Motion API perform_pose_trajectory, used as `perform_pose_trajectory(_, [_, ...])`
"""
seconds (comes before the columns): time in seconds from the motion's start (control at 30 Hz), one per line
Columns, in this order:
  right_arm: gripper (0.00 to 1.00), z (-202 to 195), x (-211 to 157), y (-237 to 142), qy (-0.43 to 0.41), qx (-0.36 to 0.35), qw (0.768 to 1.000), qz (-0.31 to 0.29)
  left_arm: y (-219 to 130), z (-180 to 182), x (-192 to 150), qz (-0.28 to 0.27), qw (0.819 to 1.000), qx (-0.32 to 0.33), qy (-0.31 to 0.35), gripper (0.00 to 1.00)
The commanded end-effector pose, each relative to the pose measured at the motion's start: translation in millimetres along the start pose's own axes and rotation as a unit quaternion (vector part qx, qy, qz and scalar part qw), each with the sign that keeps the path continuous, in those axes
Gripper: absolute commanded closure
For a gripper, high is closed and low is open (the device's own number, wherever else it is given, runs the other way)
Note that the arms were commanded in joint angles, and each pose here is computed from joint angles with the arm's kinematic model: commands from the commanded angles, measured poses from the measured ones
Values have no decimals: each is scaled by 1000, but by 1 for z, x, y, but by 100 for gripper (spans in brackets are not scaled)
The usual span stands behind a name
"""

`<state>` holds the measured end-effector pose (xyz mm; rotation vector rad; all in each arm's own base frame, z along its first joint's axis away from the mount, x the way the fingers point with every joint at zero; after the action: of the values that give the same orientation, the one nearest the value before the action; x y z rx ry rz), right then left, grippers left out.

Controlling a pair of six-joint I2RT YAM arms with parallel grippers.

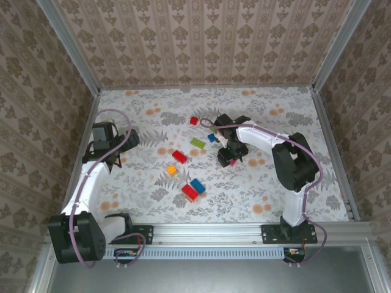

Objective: Assemble a carrot with lego

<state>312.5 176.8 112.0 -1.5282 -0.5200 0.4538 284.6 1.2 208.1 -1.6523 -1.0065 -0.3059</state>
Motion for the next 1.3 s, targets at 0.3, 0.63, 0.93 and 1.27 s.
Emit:
perform_pose_trajectory(0.3, [40,-6,10,11,-7,20,1000,-3,-2,-6,6,-4,1000,-10,5,0])
perform_pose_trajectory(0.63, [48,-5,12,17,-8,25,1000,2,-1,-6,5,-2,1000,-9,5,0])
perform_pose_trajectory(0.93, [58,-4,11,17,-7,31,999,4,-1,-6,5,-2,1000,-10,6,0])
perform_pose_trajectory(1.27, [61,-2,8,23,-1,40,999,9,0,-7,5,-1,1000,-11,6,0])
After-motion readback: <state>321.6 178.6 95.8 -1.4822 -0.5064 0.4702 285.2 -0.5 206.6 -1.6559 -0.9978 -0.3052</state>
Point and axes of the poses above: each hand's point on the last joint's axis, 136 mm out from that joint toward the fingers, its own y axis out along the fingers, its own z axis along the line the jaws close on, x = y × z, the point moved 7 cm from there along -y, back along the fingers, and after that the axes turned 7 degrees about -y, right-handed, at the moved point
